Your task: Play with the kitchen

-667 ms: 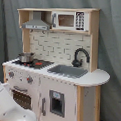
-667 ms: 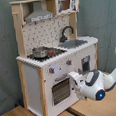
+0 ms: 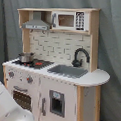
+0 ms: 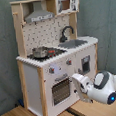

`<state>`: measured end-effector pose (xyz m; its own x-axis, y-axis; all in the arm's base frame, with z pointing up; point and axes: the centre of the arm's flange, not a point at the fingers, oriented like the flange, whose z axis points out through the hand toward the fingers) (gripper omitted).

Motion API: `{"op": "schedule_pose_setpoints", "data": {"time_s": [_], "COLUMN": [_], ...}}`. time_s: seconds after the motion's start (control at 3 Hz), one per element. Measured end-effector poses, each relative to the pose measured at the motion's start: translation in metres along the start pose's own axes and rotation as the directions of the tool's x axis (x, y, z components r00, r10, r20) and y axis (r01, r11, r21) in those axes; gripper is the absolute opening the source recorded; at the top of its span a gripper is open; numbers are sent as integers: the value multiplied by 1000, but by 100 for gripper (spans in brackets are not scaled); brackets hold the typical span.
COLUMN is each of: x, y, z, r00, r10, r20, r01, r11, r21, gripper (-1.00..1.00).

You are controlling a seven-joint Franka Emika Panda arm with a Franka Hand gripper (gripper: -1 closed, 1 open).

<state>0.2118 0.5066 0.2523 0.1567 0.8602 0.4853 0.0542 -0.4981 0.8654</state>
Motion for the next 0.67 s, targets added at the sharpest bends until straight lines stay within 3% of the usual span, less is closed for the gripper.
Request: {"op": "schedule_pose_setpoints", "data": {"time_s": [0.33,0.67], "x": [4,2], "y": [9,17], "z": [-25,-42], "r00": [1000,999], "r10": [-12,-40], "r20": [-11,-18], "r01": [12,40], "r11": [1000,999], "r21": [17,-17], "gripper": [100,100]}}
